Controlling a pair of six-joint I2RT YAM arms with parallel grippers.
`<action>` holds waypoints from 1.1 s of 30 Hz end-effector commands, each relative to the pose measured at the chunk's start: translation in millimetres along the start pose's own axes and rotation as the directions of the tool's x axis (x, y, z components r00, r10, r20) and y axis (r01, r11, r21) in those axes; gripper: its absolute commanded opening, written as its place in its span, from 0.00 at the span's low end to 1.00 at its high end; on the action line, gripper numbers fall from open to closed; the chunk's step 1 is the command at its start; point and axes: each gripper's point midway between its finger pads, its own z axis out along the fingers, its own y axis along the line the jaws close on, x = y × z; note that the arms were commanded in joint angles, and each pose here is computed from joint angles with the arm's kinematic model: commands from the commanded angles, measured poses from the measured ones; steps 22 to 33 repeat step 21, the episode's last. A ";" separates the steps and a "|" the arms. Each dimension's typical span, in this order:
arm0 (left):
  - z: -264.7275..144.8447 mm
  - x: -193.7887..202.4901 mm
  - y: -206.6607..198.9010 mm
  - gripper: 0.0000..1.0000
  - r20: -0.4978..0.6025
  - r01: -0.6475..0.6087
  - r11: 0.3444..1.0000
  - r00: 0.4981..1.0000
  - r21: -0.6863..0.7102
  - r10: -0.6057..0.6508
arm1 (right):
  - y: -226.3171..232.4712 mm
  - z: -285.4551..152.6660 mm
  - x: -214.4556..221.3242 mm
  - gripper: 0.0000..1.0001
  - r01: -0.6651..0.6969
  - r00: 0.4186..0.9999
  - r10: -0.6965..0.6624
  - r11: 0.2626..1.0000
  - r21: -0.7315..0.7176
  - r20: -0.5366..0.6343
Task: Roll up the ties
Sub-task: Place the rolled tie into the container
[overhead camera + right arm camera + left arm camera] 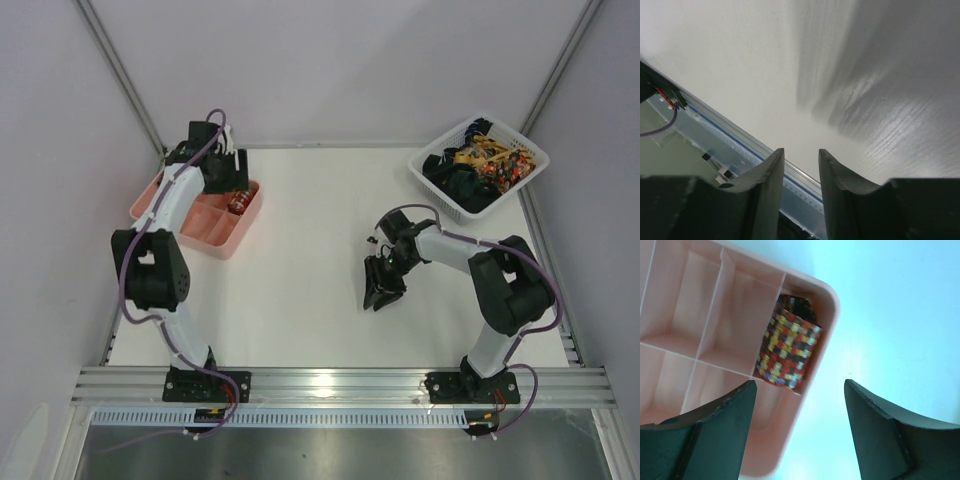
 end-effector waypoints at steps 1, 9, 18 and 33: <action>-56.5 -35.6 -33.2 0.77 0.245 0.056 0.996 0.967 0.070 -0.072 | 10.0 -23.0 -20.6 0.44 0.018 0.993 -0.019 1.000 0.004 0.117; -79.1 20.7 -146.5 0.98 0.334 0.022 0.954 0.934 0.300 -0.127 | 11.6 -76.2 -46.8 0.80 -0.022 0.905 -0.007 0.998 0.063 0.425; -129.8 94.6 -223.4 1.00 0.300 0.026 0.816 0.923 0.577 -0.241 | 11.8 -103.8 -33.6 1.00 -0.023 0.792 0.047 0.999 -0.047 0.609; -149.1 99.4 -221.2 1.00 0.364 -0.025 0.802 0.899 0.596 -0.243 | 23.3 -118.1 -32.5 1.00 0.090 0.668 0.002 0.992 -0.084 0.744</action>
